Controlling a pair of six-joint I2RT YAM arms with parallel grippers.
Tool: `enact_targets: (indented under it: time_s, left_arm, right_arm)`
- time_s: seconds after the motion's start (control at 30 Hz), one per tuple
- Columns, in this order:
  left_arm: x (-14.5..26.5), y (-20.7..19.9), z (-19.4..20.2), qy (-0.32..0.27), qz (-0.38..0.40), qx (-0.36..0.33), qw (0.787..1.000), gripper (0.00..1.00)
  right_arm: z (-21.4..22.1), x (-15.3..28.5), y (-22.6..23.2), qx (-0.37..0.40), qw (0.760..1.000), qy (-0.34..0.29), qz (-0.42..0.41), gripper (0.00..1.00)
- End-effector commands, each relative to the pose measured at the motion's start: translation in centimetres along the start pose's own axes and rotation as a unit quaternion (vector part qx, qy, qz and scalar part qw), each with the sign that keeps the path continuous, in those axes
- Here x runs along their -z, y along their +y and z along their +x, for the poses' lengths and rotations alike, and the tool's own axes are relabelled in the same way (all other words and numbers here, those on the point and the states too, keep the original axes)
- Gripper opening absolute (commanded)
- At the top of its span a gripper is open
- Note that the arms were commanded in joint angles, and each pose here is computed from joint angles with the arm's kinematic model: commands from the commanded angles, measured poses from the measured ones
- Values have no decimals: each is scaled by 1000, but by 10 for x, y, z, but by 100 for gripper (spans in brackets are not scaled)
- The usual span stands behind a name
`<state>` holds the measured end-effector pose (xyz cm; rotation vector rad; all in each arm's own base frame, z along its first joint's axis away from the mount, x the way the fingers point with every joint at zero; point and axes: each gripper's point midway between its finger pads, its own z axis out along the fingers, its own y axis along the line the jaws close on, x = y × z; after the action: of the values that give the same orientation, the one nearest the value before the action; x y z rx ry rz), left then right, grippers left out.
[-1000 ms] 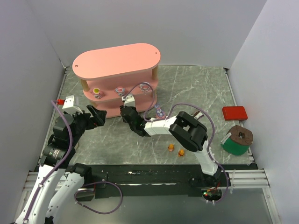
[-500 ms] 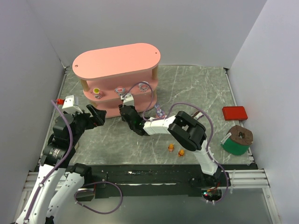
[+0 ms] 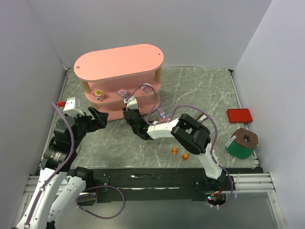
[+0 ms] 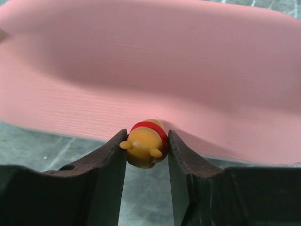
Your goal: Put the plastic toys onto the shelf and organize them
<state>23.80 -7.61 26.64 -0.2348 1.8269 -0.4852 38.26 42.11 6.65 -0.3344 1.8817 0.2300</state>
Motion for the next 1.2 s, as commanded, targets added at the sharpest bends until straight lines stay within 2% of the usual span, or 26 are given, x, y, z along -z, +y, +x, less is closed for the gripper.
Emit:
enact_targets:
  time_s: [0.0, 0.7, 1.17]
  left_arm:
    - [-1, -2, -4, -7, 7, -9, 1000, 96]
    - [-1, -2, -4, -7, 8, -9, 1000, 96]
    - [-1, -3, -4, -7, 9, -9, 1000, 96]
  right_arm:
    - [-51, 14, -3, -18, 998, -63, 13, 7]
    - [-57, 24, -12, -19, 997, -72, 23, 8]
    - [-39, 36, -26, -33, 995, -83, 34, 9]
